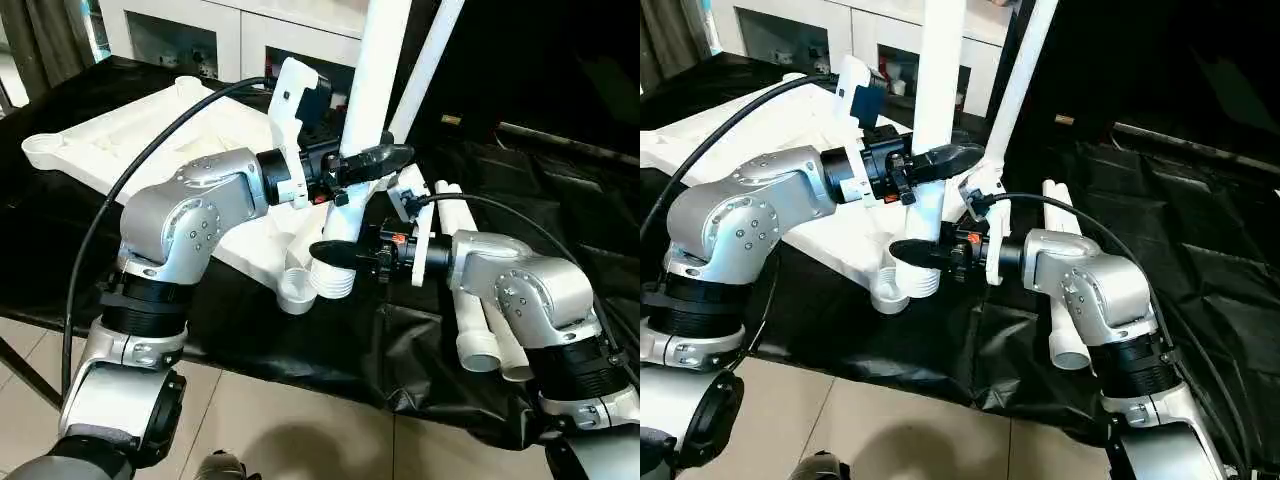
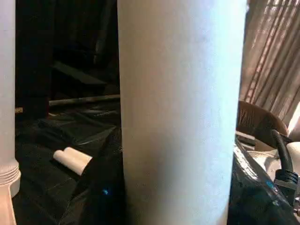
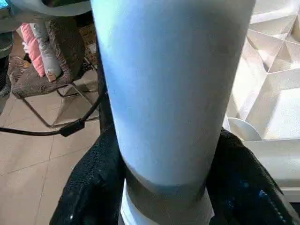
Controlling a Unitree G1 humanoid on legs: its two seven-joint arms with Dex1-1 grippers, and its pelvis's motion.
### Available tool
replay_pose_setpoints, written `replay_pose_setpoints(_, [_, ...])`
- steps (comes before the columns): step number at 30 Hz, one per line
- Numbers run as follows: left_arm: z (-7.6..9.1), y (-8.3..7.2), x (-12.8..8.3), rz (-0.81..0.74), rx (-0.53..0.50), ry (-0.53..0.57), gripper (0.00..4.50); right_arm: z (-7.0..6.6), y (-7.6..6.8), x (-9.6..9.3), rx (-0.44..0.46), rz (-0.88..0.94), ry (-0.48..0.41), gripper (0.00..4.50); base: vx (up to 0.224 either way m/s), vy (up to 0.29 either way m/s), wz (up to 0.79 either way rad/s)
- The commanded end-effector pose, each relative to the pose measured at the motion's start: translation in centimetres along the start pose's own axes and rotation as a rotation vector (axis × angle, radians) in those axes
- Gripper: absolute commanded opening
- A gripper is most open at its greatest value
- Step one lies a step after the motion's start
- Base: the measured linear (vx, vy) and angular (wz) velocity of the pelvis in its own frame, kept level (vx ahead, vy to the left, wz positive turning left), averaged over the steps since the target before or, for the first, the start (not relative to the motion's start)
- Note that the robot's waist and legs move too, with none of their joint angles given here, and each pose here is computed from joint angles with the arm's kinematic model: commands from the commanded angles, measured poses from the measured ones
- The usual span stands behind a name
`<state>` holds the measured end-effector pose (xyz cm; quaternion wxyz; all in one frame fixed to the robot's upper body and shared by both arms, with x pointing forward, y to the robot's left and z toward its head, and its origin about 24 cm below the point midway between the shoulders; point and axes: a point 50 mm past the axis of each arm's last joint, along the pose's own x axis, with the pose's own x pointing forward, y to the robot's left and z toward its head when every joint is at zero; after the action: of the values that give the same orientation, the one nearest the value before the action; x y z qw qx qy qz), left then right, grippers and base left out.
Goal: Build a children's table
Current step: Pick table leg
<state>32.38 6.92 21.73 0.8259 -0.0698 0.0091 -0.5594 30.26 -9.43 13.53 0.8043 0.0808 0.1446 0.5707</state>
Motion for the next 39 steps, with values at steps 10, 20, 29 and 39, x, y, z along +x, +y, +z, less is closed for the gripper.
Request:
replay_pose_setpoints(10, [1.5, 0.3, -0.4, 0.017, -0.034, -0.140, 2.99, 0.5, -0.9, -0.6, 0.017, -0.061, -0.069, 1.93, 0.000, 0.000, 0.00])
replay_pose_setpoints(20, [2.7, 1.3, -2.2, 0.068, -0.147, -0.501, 3.00, 2.5, -1.5, -1.0, 0.092, -0.173, -0.413, 1.93, 0.000, 0.000, 0.00])
replay_pose_setpoints(29, [-3.5, 5.5, -6.6, 0.817, 0.217, -0.109, 3.00, -2.0, -5.2, -5.6, -0.121, -0.986, -0.200, 1.92, 0.000, 0.000, 0.00])
replay_pose_setpoints(39, [-9.8, 4.5, -10.1, 1.075, 0.338, 0.015, 3.00, -5.1, -1.7, -6.9, -0.172, -1.107, -0.205, 1.92, 0.000, 0.000, 0.00])
